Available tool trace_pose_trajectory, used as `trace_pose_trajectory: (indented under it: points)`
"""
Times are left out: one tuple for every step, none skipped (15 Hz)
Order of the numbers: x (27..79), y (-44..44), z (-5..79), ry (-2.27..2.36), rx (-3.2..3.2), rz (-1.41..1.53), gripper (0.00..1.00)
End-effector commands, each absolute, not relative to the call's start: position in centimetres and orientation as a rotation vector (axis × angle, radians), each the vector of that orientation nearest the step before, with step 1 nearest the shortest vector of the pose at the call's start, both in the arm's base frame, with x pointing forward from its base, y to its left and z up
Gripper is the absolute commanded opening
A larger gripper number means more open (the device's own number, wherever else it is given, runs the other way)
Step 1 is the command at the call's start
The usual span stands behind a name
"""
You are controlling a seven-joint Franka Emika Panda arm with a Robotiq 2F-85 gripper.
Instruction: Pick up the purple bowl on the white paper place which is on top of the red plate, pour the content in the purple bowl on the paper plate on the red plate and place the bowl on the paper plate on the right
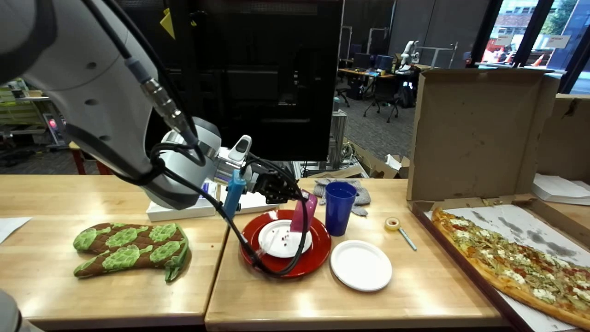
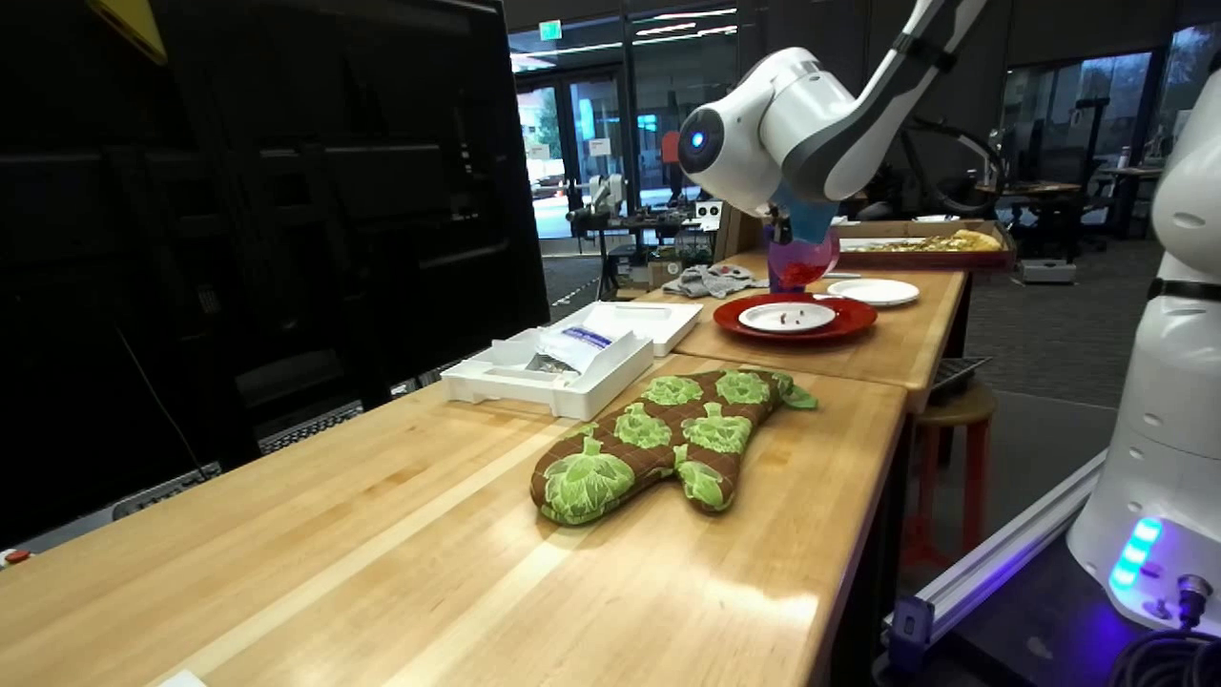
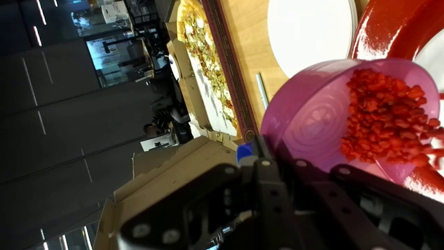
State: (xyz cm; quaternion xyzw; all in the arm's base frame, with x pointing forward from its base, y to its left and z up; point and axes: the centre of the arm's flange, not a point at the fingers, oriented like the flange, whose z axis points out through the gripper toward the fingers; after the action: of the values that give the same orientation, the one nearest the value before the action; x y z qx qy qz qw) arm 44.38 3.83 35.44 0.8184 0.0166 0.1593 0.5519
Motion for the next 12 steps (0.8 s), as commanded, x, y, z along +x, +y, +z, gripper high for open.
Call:
trace_pose_trajectory:
  points:
    - [45.8,3.8,34.0,0.044,1.865,0.358,0.02]
    - [45.9,3.7,33.6,0.047,1.858,0.352,0.02]
    - [46.0,3.7,33.4,0.05,1.854,0.344,0.02]
    - [46.2,3.7,33.1,0.053,1.851,0.338,0.02]
    - [46.3,3.7,32.9,0.056,1.847,0.334,0.02]
    - [46.4,3.7,32.8,0.058,1.845,0.331,0.02]
    - [46.5,3.7,32.7,0.058,1.842,0.328,0.02]
    - [46.5,3.7,32.6,0.059,1.841,0.325,0.02]
    - [46.6,3.7,32.6,0.056,1.838,0.323,0.02]
    - [46.7,3.7,32.5,0.054,1.835,0.318,0.02]
    - [46.8,3.7,32.5,0.046,1.826,0.31,0.02]
    - [46.8,3.8,32.5,0.041,1.807,0.31,0.02]
